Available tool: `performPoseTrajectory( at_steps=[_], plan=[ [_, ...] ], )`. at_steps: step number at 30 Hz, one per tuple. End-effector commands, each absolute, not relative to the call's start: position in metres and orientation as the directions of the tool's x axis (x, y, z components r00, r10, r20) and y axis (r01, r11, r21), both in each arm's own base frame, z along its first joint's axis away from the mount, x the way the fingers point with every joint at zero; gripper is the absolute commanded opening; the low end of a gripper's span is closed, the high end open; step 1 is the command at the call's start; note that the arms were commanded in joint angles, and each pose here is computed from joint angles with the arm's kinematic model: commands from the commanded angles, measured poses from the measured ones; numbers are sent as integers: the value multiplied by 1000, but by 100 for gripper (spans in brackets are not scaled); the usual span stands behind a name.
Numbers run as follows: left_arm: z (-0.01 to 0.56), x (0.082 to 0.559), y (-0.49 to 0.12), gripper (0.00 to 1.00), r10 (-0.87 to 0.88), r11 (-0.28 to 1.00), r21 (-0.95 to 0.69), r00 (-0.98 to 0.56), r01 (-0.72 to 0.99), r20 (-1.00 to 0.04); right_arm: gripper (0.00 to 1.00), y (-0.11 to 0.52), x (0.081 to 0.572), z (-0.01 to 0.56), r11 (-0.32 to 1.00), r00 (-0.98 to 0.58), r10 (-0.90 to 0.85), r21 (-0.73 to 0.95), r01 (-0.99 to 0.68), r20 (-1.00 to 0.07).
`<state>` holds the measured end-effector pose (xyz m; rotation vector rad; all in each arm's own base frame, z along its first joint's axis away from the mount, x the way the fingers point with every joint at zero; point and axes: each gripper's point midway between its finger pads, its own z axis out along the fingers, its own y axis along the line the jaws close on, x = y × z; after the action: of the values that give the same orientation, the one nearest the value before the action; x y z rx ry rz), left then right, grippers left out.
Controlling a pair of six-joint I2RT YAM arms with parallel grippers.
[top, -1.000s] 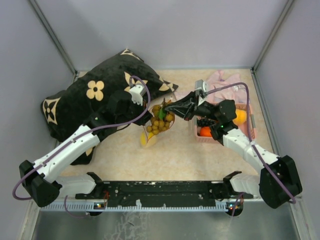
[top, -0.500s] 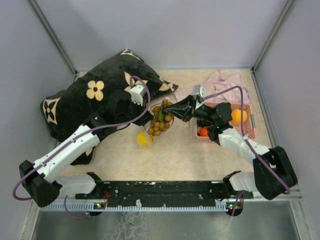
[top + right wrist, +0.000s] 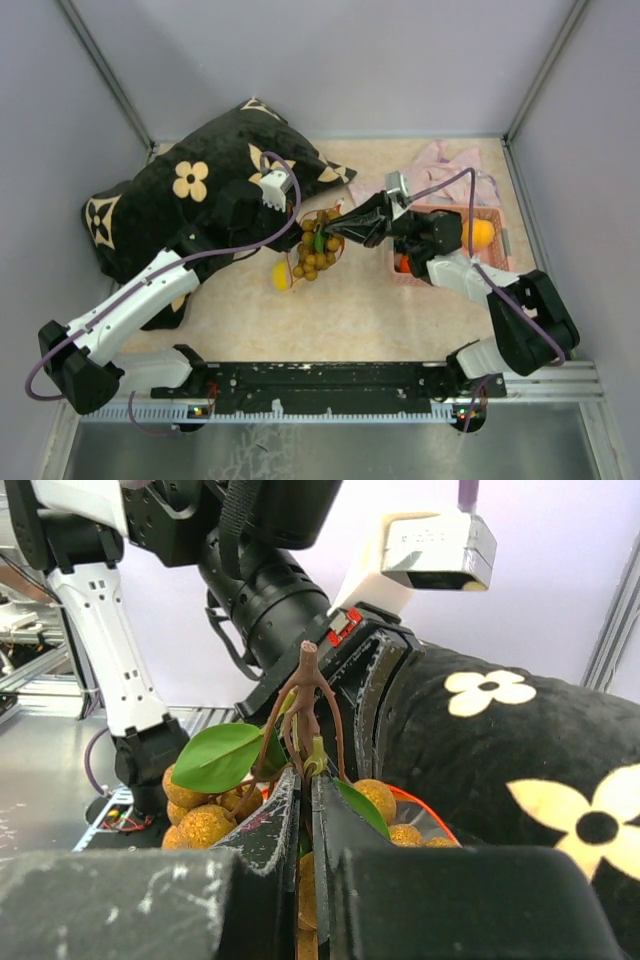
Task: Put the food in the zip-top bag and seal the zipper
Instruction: Place the fake fruit in the zipper food storage bag.
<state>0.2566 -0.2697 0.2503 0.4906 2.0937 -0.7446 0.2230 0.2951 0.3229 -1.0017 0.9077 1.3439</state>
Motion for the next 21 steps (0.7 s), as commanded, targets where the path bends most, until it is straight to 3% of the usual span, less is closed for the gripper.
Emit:
performPoseTrajectory(
  at_steps=[1, 14, 21],
  plan=[
    [257, 258, -274, 0, 66, 729, -337, -552, 595, -831, 0, 290, 208, 368, -31, 191, 423, -225, -974, -886],
    [263, 254, -276, 0, 63, 708, -344, -541, 617, -839, 0, 299, 223, 336, -54, 140, 378, -173, -983, -915],
    [268, 253, -274, 0, 53, 703, -343, -527, 623, -848, 0, 293, 248, 300, 53, 120, 319, -109, -993, -940]
  ],
)
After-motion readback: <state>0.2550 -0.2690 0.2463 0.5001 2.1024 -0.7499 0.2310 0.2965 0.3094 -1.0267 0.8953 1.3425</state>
